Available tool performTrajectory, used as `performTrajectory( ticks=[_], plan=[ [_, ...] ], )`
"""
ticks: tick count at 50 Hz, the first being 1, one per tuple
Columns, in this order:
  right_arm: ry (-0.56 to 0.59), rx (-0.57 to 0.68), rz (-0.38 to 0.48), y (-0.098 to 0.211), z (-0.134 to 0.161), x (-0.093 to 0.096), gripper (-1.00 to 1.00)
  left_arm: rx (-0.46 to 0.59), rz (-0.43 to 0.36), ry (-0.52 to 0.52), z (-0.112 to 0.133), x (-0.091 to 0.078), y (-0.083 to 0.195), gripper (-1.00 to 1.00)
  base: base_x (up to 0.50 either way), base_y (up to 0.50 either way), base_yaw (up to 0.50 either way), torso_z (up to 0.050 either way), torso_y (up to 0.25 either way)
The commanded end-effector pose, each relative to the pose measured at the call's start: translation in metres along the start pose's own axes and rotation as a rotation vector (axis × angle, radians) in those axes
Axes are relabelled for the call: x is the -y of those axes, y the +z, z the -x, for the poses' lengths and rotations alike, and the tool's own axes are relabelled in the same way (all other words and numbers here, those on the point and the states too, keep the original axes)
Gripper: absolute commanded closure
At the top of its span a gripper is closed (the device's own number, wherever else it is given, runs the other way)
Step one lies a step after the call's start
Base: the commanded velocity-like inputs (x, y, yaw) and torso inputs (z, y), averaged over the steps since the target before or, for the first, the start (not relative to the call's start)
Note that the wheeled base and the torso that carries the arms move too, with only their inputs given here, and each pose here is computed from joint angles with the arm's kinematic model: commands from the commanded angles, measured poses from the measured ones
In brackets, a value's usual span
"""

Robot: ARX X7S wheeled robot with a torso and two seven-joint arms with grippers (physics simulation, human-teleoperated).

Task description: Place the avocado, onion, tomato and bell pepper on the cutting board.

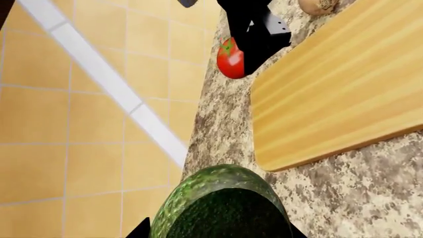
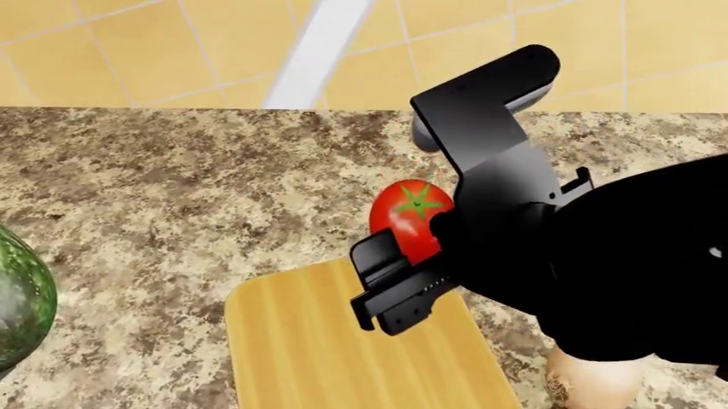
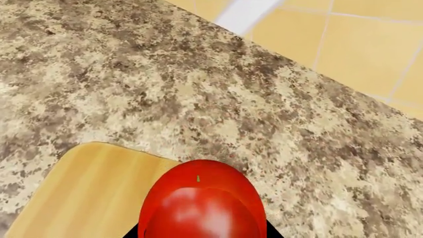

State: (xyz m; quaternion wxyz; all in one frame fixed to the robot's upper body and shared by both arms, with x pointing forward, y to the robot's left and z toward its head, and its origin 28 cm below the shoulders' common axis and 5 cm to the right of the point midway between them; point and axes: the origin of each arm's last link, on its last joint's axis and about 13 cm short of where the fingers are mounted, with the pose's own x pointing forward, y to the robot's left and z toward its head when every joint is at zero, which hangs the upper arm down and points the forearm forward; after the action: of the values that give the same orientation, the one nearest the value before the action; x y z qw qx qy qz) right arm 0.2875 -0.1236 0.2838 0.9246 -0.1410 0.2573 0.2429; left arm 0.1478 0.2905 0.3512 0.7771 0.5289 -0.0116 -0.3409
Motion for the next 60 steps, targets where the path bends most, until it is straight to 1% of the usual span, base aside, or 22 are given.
performTrajectory(
  ticks=[1, 27, 34, 35, 38, 39, 42, 44, 46, 54, 56, 60],
  plan=[
    [0.037, 0.000, 0.017, -0.002, -0.012, -0.004, 1.00, 0.027, -0.025, 0.020, 0.001, -0.004, 0.005, 1.00, 0.00, 0.00, 0.00, 0.000, 0.000],
    [0.084, -0.037, 0.022, -0.012, -0.027, -0.011, 1.00, 0.022, -0.016, 0.025, 0.002, -0.003, 0.003, 1.00, 0.00, 0.00, 0.00, 0.000, 0.000],
    [0.078, -0.041, 0.025, -0.011, -0.026, -0.009, 1.00, 0.023, -0.014, 0.026, 0.002, -0.003, 0.003, 1.00, 0.00, 0.00, 0.00, 0.000, 0.001],
    [0.077, -0.040, 0.030, -0.011, -0.026, -0.009, -1.00, 0.023, -0.013, 0.026, 0.002, -0.003, 0.003, 1.00, 0.00, 0.00, 0.00, 0.000, 0.000],
    [0.072, -0.028, 0.036, -0.008, -0.023, -0.009, -1.00, 0.023, -0.014, 0.027, 0.003, -0.004, 0.003, 1.00, 0.00, 0.00, 0.00, 0.000, 0.000],
    [0.045, -0.020, 0.066, -0.007, -0.021, -0.008, -1.00, 0.024, -0.013, 0.027, 0.003, -0.003, 0.003, 1.00, 0.00, 0.00, 0.00, 0.000, 0.000],
    [0.030, -0.007, 0.087, -0.005, -0.017, -0.009, -1.00, 0.023, -0.014, 0.027, 0.003, -0.003, 0.003, 1.00, 0.00, 0.00, 0.00, 0.000, 0.000],
    [0.001, 0.022, 0.108, 0.001, -0.010, -0.008, -1.00, 0.022, -0.015, 0.019, 0.003, -0.004, 0.003, 1.00, 0.00, 0.00, 0.00, 0.000, 0.000],
    [-0.005, 0.048, 0.112, 0.005, -0.003, -0.009, -1.00, 0.022, -0.014, 0.015, 0.002, -0.003, 0.002, 1.00, 0.00, 0.00, 0.00, 0.000, 0.000],
    [-0.026, 0.187, 0.105, 0.024, 0.036, -0.015, -1.00, 0.029, -0.023, -0.010, -0.006, -0.005, 0.002, 1.00, 0.00, 0.00, 0.00, 0.000, 0.000],
    [-0.048, 0.214, 0.106, 0.025, 0.044, -0.015, -1.00, 0.010, -0.058, -0.010, -0.012, -0.007, 0.001, 1.00, 0.00, 0.00, 0.00, 0.000, 0.000],
    [-0.072, 0.258, 0.078, 0.029, 0.056, -0.012, -1.00, 0.031, -0.081, -0.030, -0.022, -0.011, 0.005, 1.00, 0.00, 0.00, 0.00, 0.000, 0.000]
  ],
)
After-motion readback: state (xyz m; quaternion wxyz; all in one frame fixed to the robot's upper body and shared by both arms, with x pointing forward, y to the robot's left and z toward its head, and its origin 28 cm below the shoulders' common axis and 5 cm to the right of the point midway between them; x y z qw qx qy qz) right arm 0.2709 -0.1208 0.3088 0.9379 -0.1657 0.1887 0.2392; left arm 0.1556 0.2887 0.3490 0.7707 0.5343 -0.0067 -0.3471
